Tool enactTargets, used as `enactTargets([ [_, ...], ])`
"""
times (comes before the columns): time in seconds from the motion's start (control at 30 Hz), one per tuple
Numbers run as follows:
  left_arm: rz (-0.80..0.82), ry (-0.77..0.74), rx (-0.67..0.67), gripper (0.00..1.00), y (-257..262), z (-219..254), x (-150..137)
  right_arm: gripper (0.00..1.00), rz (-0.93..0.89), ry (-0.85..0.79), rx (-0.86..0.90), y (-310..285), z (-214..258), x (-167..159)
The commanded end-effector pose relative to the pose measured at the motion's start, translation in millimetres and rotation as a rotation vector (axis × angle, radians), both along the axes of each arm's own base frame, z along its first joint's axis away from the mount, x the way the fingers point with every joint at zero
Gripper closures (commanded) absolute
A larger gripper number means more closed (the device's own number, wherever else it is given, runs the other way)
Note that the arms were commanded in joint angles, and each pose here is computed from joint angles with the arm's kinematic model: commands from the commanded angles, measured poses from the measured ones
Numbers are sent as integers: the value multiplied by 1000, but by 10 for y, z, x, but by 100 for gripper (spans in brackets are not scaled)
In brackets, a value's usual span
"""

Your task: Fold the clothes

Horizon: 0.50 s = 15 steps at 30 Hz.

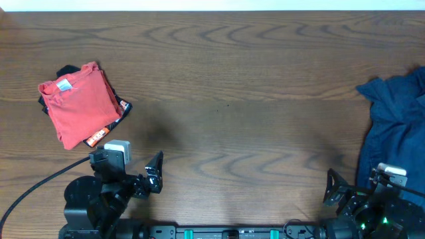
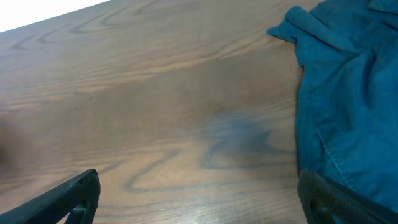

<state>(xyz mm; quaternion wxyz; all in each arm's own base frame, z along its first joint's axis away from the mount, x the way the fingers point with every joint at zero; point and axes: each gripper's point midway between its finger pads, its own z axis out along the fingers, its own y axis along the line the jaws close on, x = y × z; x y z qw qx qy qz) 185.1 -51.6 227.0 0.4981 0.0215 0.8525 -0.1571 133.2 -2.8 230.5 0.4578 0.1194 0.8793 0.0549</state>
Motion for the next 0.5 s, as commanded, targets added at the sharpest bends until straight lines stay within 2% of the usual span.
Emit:
enactTargets([
  [0.0,8,2,1,2,13,-17,9,1,6,-5,8,16,-28,23],
  [0.2,8,2,1,2,13,-17,9,1,103,-186,-141,61,-15,404],
  [0.47,8,2,1,2,13,-17,9,1,102,-499,-123,156,-216,868],
])
